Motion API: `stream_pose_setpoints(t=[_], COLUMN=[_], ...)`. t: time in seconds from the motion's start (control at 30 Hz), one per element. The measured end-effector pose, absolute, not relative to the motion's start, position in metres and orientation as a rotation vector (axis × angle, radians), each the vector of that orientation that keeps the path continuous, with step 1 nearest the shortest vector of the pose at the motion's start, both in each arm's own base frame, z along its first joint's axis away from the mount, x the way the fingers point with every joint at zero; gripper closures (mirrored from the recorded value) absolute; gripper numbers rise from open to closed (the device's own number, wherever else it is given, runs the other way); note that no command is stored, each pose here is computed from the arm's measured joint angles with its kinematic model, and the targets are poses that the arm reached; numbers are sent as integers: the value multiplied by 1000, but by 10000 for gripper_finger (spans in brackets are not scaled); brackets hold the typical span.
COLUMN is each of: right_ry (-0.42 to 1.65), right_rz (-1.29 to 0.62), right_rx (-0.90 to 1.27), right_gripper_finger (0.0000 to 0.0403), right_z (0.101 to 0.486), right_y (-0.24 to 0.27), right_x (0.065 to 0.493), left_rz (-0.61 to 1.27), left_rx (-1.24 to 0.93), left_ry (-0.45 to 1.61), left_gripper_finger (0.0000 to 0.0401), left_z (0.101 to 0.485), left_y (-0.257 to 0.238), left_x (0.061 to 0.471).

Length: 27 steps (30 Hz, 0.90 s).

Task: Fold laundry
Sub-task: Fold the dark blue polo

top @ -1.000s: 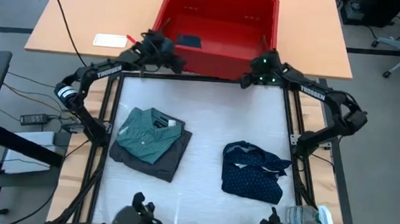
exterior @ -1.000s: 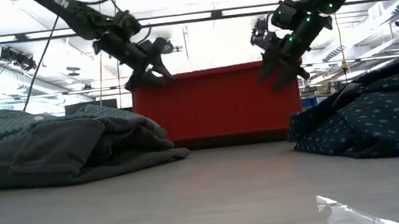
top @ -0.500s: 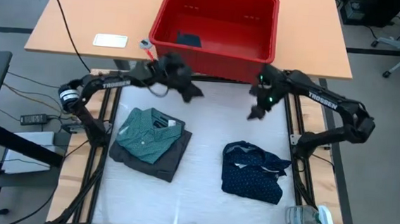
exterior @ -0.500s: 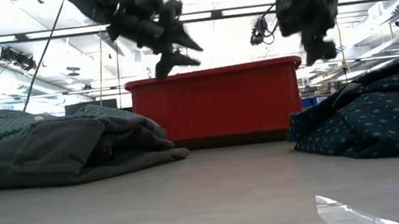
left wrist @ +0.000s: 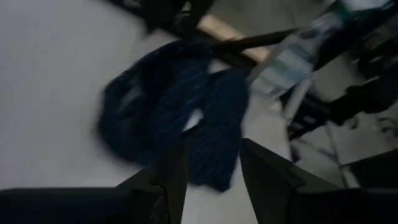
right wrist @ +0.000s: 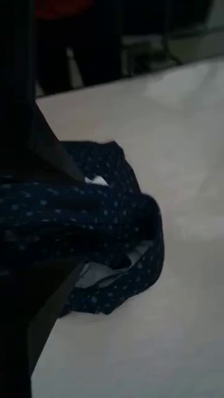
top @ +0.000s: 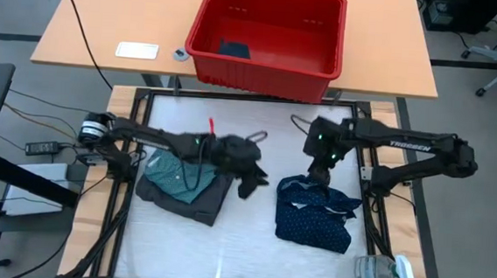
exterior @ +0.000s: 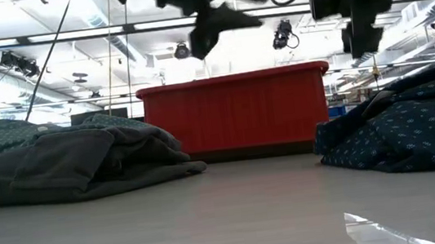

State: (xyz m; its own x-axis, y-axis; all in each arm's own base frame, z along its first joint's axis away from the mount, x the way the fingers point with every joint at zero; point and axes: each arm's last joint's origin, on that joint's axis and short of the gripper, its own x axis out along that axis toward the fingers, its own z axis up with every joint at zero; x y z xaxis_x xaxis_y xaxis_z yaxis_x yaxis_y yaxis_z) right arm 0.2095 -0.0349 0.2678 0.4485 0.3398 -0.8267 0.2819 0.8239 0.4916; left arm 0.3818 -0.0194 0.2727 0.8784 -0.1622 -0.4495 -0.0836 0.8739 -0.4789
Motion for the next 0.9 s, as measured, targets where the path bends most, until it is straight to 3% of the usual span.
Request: stream_pose_setpoints(t=[0.27,0.43,0.73,0.9], right_ry=[1260,1435,1541,1525], right_rz=[-155,-92,-308,-437], right_rx=[682,794,923,855], right_gripper_finger=[202,208,217,218], right_z=[241,241,238,217], right_y=[-9,17,59,72], right_x=[203,191,183,200], left_rz=[-192,-493,-441,-388], left_rx=[-559,-495,-421,-441], left_ry=[428,412,396,633], left_gripper_finger=[258,258,258,258], left_z=[214,201,186,158], left_y=[-56,-50,-35,-40], left_x=[437,464,476,466])
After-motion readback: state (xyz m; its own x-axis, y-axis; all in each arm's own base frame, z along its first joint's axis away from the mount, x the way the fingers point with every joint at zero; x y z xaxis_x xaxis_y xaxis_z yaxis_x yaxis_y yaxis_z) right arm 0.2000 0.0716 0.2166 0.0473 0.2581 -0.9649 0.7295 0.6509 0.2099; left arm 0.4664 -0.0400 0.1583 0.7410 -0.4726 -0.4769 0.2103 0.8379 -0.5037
